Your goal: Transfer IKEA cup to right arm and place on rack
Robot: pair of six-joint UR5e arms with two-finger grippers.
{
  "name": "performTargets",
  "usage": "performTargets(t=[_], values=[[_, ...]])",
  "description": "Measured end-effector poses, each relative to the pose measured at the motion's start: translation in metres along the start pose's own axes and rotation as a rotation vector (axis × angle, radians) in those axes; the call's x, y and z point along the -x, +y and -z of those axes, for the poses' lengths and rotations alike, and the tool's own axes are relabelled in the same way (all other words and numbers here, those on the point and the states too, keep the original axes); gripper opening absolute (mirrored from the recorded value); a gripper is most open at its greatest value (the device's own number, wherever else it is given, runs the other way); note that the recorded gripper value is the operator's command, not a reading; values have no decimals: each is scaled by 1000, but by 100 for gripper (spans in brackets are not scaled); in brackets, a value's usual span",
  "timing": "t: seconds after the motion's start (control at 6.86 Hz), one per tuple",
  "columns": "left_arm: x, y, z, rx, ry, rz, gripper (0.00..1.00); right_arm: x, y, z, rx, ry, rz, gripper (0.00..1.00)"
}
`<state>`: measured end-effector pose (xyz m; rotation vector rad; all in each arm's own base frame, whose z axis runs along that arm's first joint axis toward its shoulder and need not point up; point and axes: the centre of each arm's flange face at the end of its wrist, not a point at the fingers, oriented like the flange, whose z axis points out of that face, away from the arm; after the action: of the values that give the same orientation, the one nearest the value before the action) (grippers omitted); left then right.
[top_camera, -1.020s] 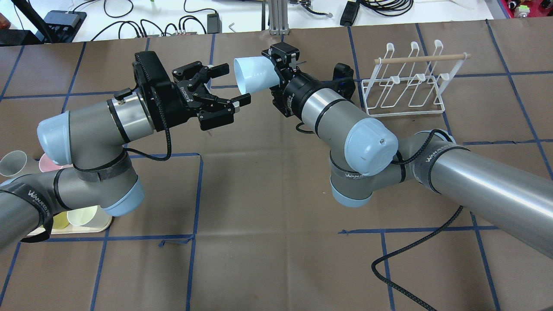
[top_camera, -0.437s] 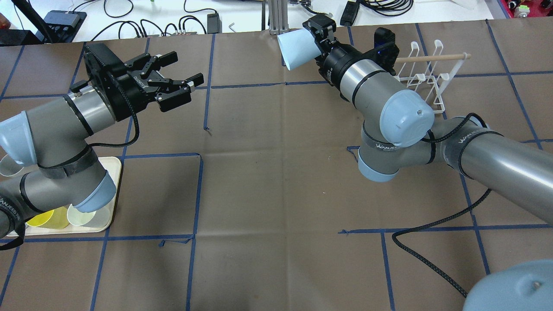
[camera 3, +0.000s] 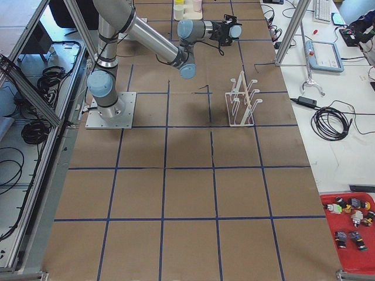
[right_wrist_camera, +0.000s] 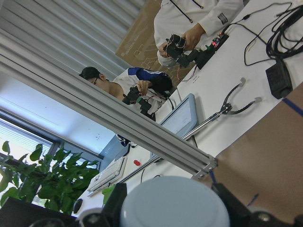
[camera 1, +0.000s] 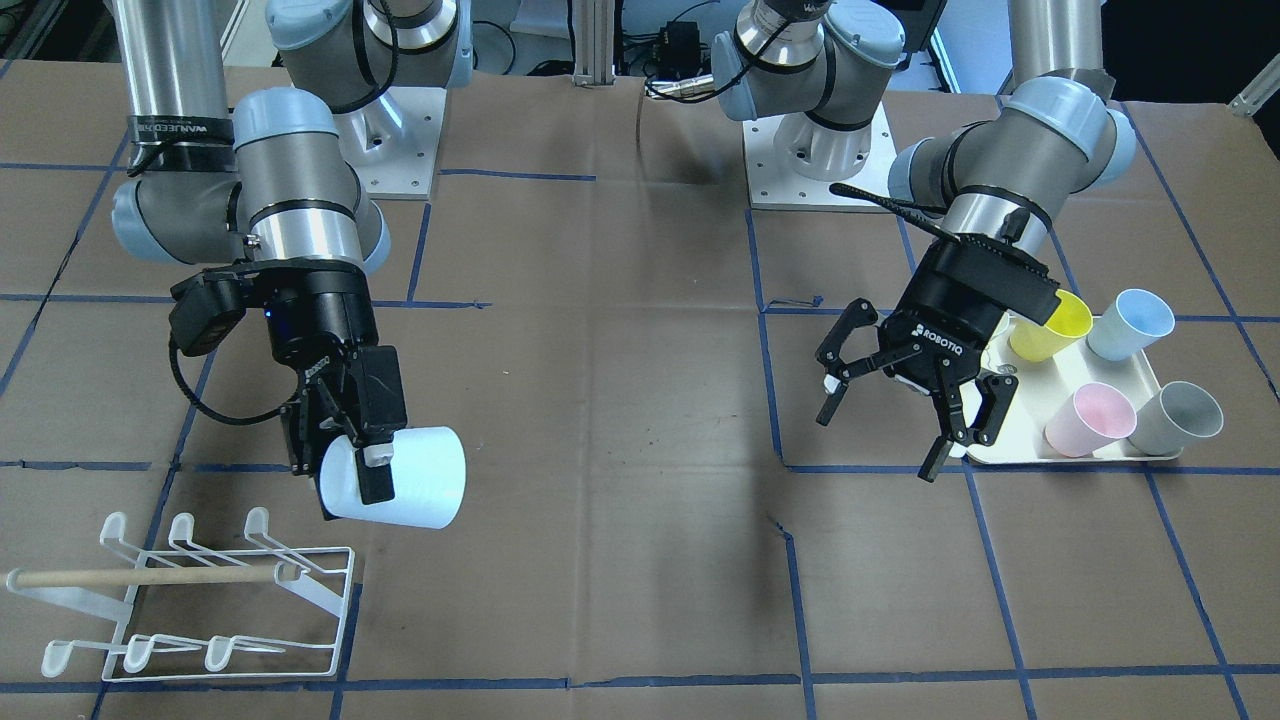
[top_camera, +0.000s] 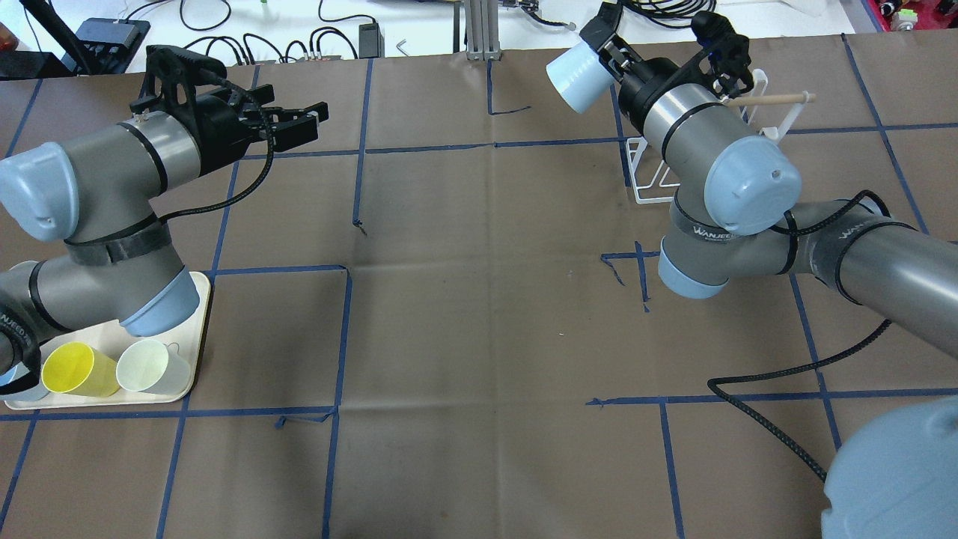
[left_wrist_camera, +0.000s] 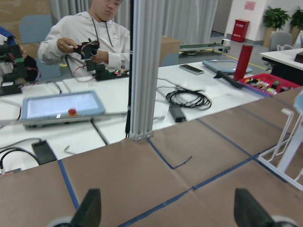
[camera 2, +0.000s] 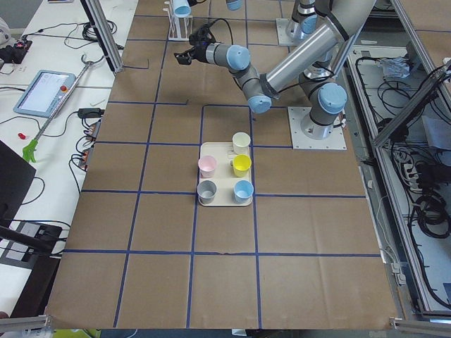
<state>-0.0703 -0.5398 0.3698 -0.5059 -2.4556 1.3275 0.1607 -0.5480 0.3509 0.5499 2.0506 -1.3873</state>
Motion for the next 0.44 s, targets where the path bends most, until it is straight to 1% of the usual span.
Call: performTargets(t=[0.15,0.29,0.44], values=[[-6,-26,-13,124,-72,20,99,-12,-12,-6,-31,47,182,8],[-15,-52,-21,261,-138,53,99,-21,-27,-17,-58,78,360,8],[-25,-74,-22,387,-190,106,99,-31,-42,-30,-80,102,513,9]])
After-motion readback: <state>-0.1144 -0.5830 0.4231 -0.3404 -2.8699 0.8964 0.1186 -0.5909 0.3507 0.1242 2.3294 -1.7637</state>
